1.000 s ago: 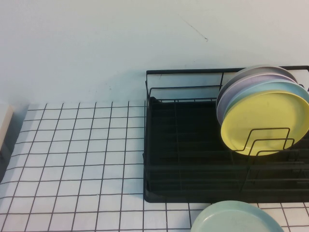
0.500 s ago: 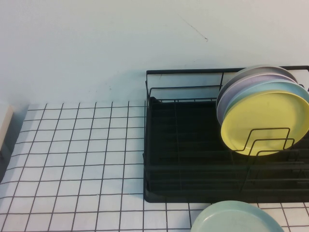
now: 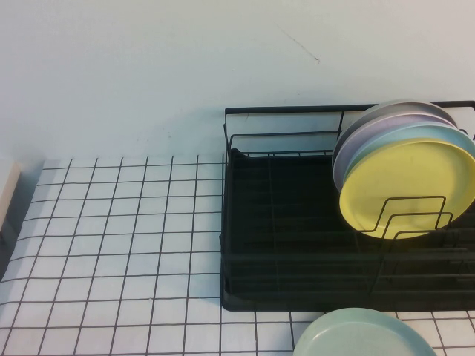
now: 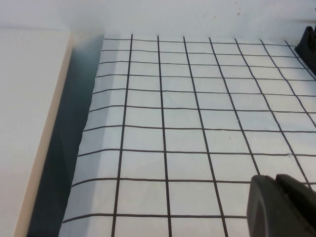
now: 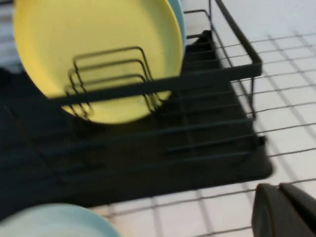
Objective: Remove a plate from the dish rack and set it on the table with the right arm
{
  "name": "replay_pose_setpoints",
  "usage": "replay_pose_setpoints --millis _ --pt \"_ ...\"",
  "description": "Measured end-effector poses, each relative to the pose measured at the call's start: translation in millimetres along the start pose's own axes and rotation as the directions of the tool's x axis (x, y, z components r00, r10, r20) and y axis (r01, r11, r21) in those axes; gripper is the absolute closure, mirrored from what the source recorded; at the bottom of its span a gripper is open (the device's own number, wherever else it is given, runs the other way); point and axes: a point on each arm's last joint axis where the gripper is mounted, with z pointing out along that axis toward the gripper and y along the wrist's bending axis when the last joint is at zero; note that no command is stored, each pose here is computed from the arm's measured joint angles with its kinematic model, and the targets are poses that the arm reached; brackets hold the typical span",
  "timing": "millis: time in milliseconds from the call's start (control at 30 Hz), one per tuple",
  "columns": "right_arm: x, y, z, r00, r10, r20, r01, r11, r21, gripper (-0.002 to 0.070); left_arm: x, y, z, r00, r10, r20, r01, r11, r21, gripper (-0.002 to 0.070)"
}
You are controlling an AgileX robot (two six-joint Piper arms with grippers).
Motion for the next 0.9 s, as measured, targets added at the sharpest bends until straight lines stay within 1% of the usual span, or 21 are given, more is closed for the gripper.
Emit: replay_pose_setpoints --millis 33,67,100,133,167,200,233,267,300,400,433,500,600,633,667,767,867,900 --pt "-1 3 0 0.99 0.141 0.009 -0.141 0.989 -0.039 0.0678 0 0.0 0 1.0 0.0 0.0 0.0 1.0 0.0 0.0678" --pt "-2 6 0 0.964 0.265 0.009 -0.264 0.962 -0.074 0.0678 0 0.0 0 1.0 0.0 0.0 0.0 1.0 0.0 0.0678" --pt "-3 10 0 0.911 0.412 0.0 -0.409 0.905 -0.118 0.0678 0 0.0 0 1.0 0.0 0.0 0.0 1.0 0.0 0.0678" --pt "-5 13 0 0.848 0.53 -0.012 -0.525 0.837 -0.157 0.0678 0 0.0 0 1.0 0.0 0.0 0.0 1.0 0.0 0.0678" --pt "-8 15 -1 0.79 0.612 -0.024 -0.605 0.774 -0.187 0.0678 0 0.0 0 1.0 0.0 0.0 0.0 1.0 0.0 0.0678" --pt "-9 16 -1 0.741 0.671 -0.031 -0.661 0.721 -0.208 0.0678 0 0.0 0 1.0 0.0 0.0 0.0 1.0 0.0 0.0678" --pt "-11 16 -2 0.714 0.699 -0.034 -0.688 0.691 -0.221 0.0678 0 0.0 0 1.0 0.0 0.0 0.0 1.0 0.0 0.0678" --pt "-11 17 -2 0.707 0.706 -0.034 -0.694 0.684 -0.227 0.0678 0 0.0 0 1.0 0.0 0.0 0.0 1.0 0.0 0.0678" --pt "-11 17 -2 0.719 0.695 -0.029 -0.681 0.695 -0.23 0.0678 0 0.0 0 1.0 0.0 0.0 0.0 1.0 0.0 0.0678" --pt "-11 17 -2 0.805 0.593 -0.002 -0.577 0.783 -0.23 0.0678 0 0.0 0 1.0 0.0 0.0 0.0 1.0 0.0 0.0678" --pt "-10 17 -2 0.827 0.563 -0.001 -0.548 0.804 -0.23 0.0678 0 0.0 0 1.0 0.0 0.0 0.0 1.0 0.0 0.0678" --pt "-9 18 -2 0.849 0.529 -0.007 -0.516 0.825 -0.231 0.0678 0 0.0 0 1.0 0.0 0.0 0.0 1.0 0.0 0.0678" --pt "-10 20 -2 0.853 0.522 -0.013 -0.509 0.824 -0.249 0.0678 0 0.0 0 1.0 0.0 0.0 0.0 1.0 0.0 0.0678" --pt "-11 21 -3 0.865 0.501 -0.013 -0.487 0.835 -0.258 0.0678 0 0.0 0 1.0 0.0 0.0 0.0 1.0 0.0 0.0678" --pt "-15 23 -5 0.883 0.469 -0.007 -0.453 0.85 -0.27 0.0678 0 0.0 0 1.0 0.0 0.0 0.0 1.0 0.0 0.0678" --pt "-45 29 -14 0.939 0.344 0.022 -0.323 0.898 -0.299 0.0678 0 0.0 0 1.0 0.0 0.0 0.0 1.0 0.0 0.0678" --pt "-80 35 -14 0.988 0.152 -0.014 -0.149 0.941 -0.305 0.0678 0 0.0 0 1.0 0.0 0.0 0.0 1.0 0.0 0.0678" --pt "-94 37 -11 0.998 0.057 -0.038 -0.066 0.947 -0.313 0.0678 0 0.0 0 1.0 0.0 0.0 0.0 1.0 0.0 0.0678"
